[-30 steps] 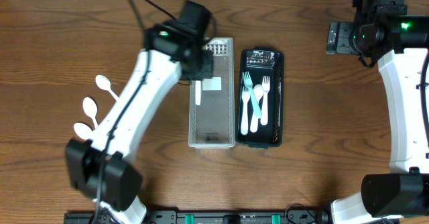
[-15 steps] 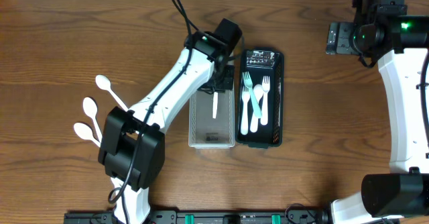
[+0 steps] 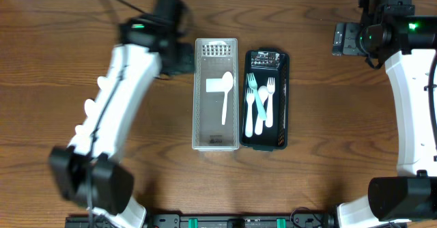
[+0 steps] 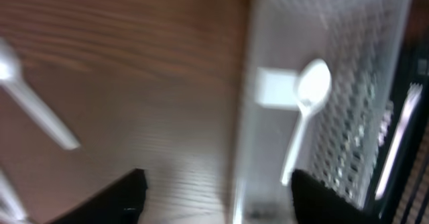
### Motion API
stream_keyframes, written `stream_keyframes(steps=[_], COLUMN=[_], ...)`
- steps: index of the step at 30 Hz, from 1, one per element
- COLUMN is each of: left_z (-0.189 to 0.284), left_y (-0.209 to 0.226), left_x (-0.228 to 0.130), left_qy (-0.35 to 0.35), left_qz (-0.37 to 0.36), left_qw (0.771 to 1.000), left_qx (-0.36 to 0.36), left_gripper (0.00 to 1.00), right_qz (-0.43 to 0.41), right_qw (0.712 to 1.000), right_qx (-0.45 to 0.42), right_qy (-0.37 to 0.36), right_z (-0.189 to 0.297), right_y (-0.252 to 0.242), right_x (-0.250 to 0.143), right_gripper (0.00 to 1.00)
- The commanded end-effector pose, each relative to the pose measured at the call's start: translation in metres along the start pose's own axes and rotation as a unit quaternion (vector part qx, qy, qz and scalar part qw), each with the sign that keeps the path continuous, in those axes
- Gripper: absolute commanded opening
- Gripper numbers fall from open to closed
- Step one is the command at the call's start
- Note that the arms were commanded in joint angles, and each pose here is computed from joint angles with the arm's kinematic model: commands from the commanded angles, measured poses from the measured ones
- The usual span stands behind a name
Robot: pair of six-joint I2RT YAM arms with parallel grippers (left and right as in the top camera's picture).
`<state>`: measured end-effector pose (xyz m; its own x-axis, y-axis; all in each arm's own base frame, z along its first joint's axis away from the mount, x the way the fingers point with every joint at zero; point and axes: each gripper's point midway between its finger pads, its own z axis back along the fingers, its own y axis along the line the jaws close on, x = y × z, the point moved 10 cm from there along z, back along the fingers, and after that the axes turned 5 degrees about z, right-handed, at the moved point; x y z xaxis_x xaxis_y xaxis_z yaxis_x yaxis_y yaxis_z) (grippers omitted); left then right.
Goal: Pack container
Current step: 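Carry the spoon with the left gripper into the white caddy, release, then move the left gripper back to the spoons and grasp another spoon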
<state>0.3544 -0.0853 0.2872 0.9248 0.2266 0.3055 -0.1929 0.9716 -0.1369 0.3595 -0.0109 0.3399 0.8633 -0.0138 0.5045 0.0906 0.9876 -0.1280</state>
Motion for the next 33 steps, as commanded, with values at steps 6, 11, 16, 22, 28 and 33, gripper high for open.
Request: stream_keyframes(steps=[6,11,16,22,28,33], left_z=[0.012,-0.018,-0.062,-0.114,-0.151,-0.169], left_y=[0.110,0.149,0.164,0.170,0.169,0.171], left_x=[0.026,0.031,0.035,0.037,0.034,0.030], left_qy=[-0.035,-0.012,0.023,0.066,0.108,0.130], left_qz=[0.239,0.304,0.308,0.291,0.276,0.268], left_qw=[0.967,0.946,0.943,0.944,0.949,0.949], left_qx=[0.083,0.110,0.126,0.138,0.106,0.100], left_gripper=[0.87,0.98,1.00,1.00,1.00,1.00], right_qz=[-0.007,-0.010,-0.010,-0.010,-0.011,-0.012], right_qw=[1.000,1.000,1.000,1.000,1.000,1.000], right_qx=[-0.014,-0.015,-0.016,-0.016,-0.016,-0.017], right_qy=[0.003,0.003,0.003,0.004,0.005,0.005], right_z=[-0.002,-0.002,-0.002,-0.002,-0.002,-0.002], right_y=[-0.013,-0.015,-0.015,-0.015,-0.016,-0.017], right_x=[0.000,0.000,0.000,-0.001,-0.001,-0.001], right_gripper=[0.91,0.91,0.91,0.91,0.91,0.91])
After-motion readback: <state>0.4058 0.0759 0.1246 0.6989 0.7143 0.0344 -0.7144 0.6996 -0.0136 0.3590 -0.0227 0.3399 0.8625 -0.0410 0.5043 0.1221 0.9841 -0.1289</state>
